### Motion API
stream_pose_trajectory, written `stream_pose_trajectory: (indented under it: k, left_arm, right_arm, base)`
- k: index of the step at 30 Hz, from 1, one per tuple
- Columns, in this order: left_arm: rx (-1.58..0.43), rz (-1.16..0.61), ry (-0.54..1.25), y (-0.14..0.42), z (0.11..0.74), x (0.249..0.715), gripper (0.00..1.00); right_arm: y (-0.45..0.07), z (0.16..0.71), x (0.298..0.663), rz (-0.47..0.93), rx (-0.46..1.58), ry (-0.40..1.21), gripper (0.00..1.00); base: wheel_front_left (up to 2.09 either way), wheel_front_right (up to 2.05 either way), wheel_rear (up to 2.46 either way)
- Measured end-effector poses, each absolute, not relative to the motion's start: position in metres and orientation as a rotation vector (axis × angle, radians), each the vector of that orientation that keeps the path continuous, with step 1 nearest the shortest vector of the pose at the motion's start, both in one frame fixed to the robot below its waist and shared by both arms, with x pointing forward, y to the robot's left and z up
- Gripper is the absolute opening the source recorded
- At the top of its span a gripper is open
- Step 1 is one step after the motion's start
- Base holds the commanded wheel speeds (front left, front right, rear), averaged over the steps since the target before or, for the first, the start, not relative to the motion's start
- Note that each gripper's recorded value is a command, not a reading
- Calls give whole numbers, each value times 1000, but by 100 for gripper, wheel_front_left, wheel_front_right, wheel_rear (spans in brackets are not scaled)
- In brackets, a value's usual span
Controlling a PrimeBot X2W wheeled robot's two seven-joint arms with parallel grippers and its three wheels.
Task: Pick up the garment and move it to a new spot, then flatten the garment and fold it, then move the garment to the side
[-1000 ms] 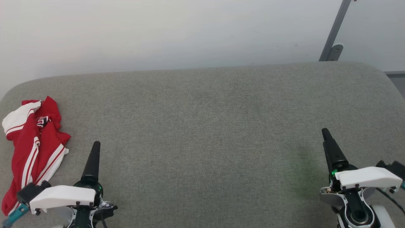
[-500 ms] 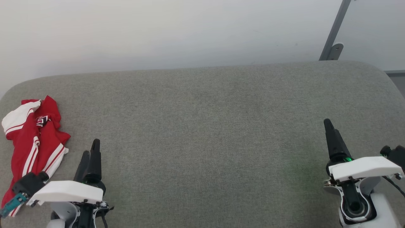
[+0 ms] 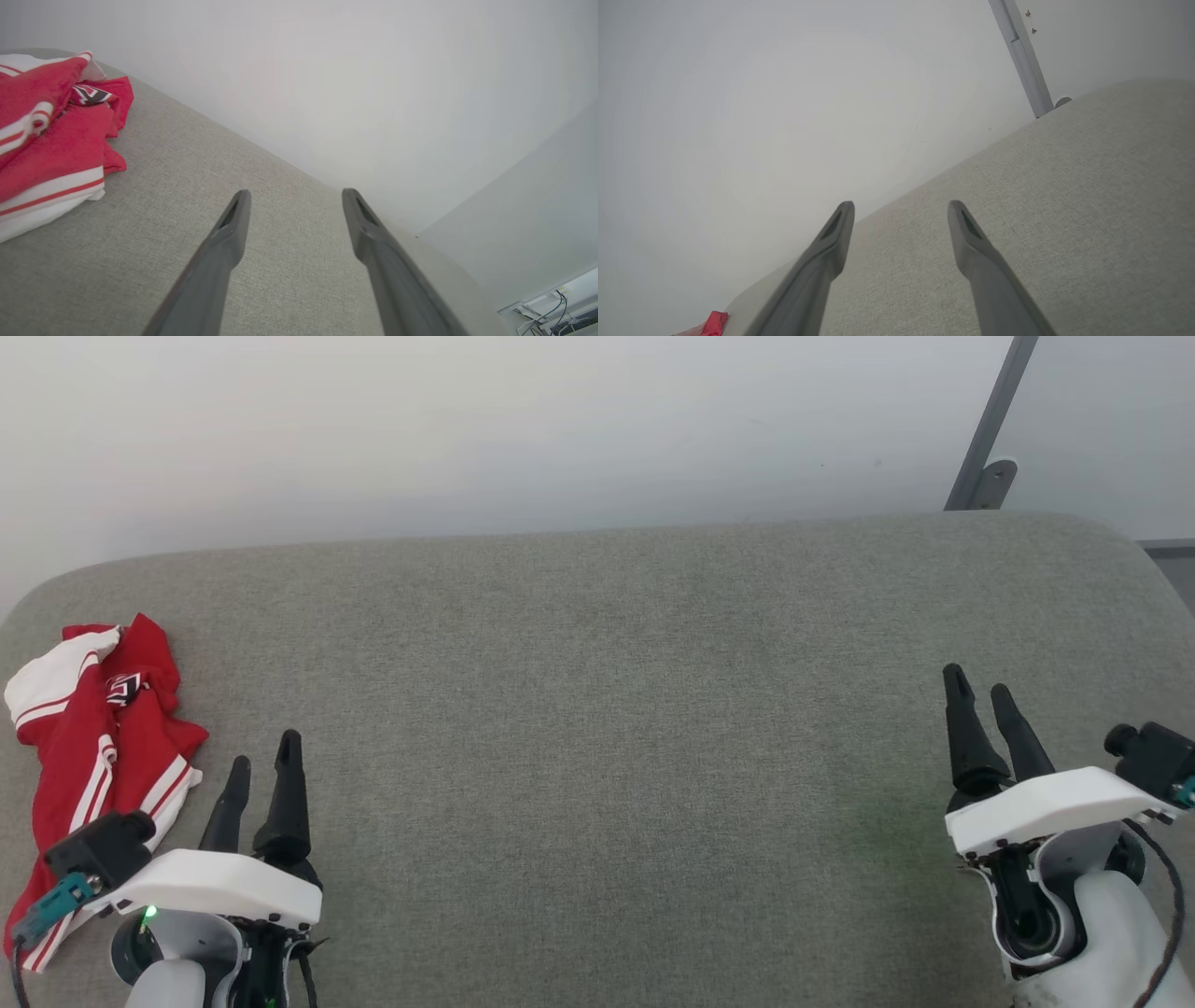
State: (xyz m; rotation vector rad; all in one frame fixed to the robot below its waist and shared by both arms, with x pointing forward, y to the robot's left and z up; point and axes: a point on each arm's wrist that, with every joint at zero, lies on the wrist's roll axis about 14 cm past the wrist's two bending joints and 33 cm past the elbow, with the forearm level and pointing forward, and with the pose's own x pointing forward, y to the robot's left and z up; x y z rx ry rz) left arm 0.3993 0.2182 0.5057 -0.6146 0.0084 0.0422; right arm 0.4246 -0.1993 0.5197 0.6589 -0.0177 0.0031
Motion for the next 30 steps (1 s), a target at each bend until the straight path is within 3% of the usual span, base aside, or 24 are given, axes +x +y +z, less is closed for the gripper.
stream_pose_trajectory:
  k: [14,30]
  left_arm:
    - [-404,16,-11,217,511,403,100]
    - [-248,3,-4,216,504,399,100]
  right_arm:
    - [-196,528,432,32,371,-38,100]
    - [-195,531,427,44,225,-59,100]
  base:
    - [0,0,0]
    - [0,0,0]
